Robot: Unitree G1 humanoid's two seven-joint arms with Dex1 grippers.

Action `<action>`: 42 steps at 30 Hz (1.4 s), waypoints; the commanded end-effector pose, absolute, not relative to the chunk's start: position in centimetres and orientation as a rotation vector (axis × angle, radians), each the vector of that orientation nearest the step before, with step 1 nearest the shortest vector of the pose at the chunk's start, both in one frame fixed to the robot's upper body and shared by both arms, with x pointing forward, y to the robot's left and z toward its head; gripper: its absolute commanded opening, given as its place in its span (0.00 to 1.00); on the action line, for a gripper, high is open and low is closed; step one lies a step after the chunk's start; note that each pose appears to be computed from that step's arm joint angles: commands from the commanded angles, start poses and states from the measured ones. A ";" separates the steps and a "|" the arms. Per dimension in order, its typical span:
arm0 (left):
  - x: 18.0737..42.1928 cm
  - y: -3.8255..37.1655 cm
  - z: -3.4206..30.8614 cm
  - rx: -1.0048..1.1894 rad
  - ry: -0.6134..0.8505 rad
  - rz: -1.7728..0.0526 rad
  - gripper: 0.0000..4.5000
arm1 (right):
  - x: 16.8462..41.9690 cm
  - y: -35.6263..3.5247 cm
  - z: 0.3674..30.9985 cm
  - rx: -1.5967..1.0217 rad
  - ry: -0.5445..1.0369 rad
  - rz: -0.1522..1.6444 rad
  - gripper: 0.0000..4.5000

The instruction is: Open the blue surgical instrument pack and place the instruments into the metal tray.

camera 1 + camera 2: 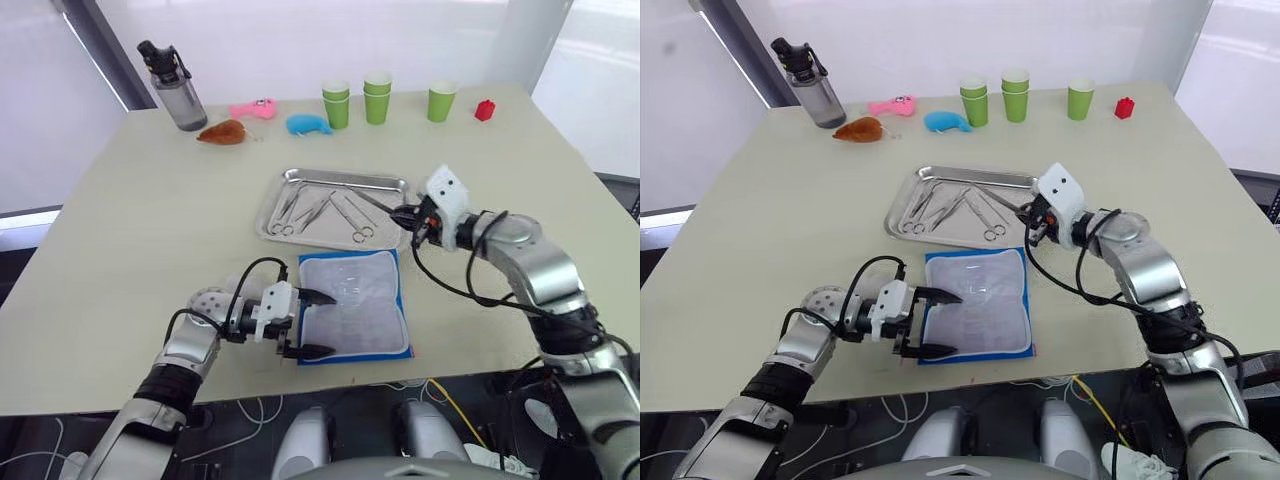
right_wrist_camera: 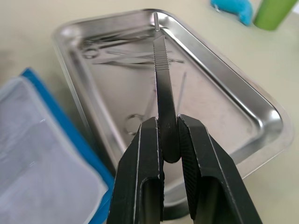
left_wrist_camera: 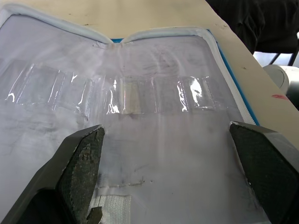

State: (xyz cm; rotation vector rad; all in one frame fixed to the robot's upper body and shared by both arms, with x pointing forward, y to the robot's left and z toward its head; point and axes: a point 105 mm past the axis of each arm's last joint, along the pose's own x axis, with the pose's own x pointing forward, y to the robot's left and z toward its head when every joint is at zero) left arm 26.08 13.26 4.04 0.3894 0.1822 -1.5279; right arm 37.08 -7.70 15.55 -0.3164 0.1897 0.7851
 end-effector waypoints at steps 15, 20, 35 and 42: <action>23.8 16.0 -2.0 0.360 0.519 -1.447 1.00 | 43.1 -9.0 11.7 -0.266 0.413 0.533 0.00; 23.7 16.0 -2.0 0.361 0.517 -1.442 1.00 | 43.4 -5.9 12.7 -0.236 0.428 0.551 0.00; 23.6 16.3 -1.9 0.364 0.525 -1.439 1.00 | 44.2 -5.3 13.0 -0.238 0.420 0.543 0.52; 23.5 16.4 -1.9 0.361 0.527 -1.437 1.00 | 44.4 -5.4 15.6 -0.231 0.330 0.554 0.98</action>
